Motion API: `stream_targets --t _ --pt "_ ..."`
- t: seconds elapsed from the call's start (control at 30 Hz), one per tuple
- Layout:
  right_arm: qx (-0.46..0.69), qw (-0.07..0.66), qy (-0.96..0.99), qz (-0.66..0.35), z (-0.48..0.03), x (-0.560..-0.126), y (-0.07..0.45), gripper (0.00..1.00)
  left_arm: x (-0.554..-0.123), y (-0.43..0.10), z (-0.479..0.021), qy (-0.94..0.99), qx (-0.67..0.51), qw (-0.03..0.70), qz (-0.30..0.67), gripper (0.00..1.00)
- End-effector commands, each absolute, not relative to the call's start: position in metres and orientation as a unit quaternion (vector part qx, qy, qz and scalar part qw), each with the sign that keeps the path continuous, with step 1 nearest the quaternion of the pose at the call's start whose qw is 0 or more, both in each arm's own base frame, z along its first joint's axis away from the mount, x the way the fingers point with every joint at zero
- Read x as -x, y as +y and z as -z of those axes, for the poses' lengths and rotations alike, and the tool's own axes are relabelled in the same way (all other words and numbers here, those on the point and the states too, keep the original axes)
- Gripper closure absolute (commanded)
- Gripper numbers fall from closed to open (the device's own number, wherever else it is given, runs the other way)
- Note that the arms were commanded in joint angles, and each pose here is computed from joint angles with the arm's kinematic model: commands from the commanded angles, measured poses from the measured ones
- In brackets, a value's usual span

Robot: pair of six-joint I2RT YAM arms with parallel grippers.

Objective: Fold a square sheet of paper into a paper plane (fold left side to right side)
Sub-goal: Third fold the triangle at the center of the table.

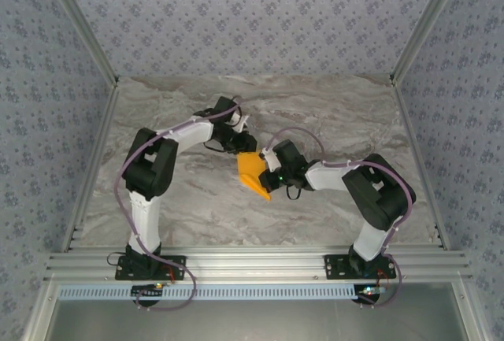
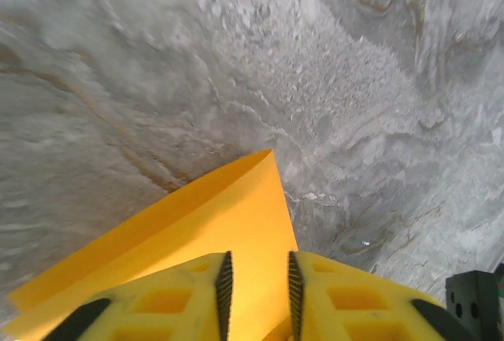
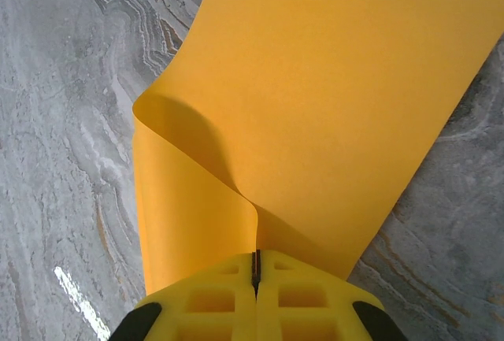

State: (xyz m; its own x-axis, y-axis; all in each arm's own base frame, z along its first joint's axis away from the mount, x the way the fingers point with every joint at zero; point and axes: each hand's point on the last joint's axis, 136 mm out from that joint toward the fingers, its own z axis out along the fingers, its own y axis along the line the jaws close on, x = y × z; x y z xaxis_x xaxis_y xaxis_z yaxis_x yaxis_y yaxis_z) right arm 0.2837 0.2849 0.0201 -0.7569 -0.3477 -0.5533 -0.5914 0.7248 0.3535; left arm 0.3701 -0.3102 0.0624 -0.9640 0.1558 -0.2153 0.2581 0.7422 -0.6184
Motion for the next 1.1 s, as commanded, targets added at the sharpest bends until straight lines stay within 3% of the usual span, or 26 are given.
stream_targets --t 0.0,0.33,1.07 --pt "0.256 0.151 0.928 -0.222 0.019 -0.253 0.265 1.00 -0.359 -0.300 -0.097 0.925 -0.116 0.103 0.348 0.81" --pt "0.265 0.149 0.927 -0.219 0.019 -0.253 0.269 1.00 -0.298 -0.305 -0.075 0.917 -0.110 0.067 0.377 0.90" --pt "0.271 0.144 0.928 -0.209 0.021 -0.252 0.270 1.00 -0.274 -0.307 -0.022 0.934 -0.104 0.024 0.342 0.91"
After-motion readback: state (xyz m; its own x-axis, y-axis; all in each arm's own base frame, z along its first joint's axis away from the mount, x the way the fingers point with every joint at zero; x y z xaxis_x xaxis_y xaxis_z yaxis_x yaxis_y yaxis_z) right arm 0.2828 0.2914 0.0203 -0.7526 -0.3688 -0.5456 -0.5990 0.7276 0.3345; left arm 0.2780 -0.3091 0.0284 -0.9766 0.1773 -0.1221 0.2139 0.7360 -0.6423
